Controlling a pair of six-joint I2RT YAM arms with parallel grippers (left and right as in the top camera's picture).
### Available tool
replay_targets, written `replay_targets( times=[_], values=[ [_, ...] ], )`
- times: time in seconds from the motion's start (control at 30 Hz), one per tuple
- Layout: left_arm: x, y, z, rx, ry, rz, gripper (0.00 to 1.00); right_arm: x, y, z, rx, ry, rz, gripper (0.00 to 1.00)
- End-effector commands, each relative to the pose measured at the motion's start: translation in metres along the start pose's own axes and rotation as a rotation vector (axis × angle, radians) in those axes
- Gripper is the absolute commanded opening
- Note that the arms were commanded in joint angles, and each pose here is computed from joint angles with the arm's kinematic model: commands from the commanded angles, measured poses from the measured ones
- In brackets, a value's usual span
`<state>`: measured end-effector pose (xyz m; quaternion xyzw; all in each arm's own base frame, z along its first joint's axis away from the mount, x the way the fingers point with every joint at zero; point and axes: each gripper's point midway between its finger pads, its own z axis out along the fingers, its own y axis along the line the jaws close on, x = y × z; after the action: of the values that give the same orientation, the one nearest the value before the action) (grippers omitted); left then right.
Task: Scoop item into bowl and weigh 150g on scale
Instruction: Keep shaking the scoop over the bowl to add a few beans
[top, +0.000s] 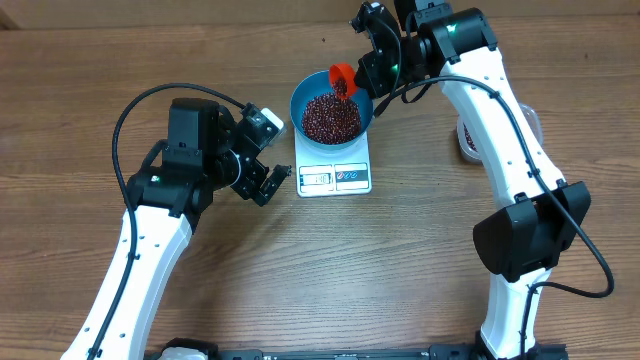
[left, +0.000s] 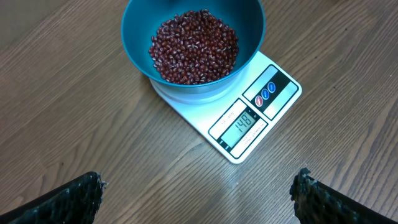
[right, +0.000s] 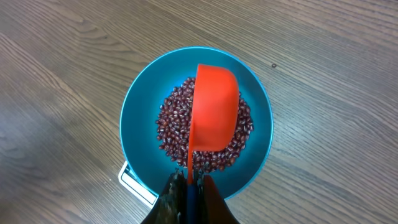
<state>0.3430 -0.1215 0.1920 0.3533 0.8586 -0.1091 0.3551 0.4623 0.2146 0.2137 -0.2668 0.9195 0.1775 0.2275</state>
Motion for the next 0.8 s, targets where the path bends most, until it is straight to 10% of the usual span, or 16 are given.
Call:
replay_targets(
  times=[0.0, 0.77],
  values=[
    [-0.009, 0.001, -0.003, 0.005, -0.023, 0.015, 0.99, -0.017, 0.007, -0.018, 0.079, -0.053, -0.068, 0.04],
    [-0.009, 0.001, -0.003, 0.005, -0.023, 0.015, 1.0, -0.02, 0.004, -0.044, -0.23, -0.14, 0.046, 0.04]
  ],
)
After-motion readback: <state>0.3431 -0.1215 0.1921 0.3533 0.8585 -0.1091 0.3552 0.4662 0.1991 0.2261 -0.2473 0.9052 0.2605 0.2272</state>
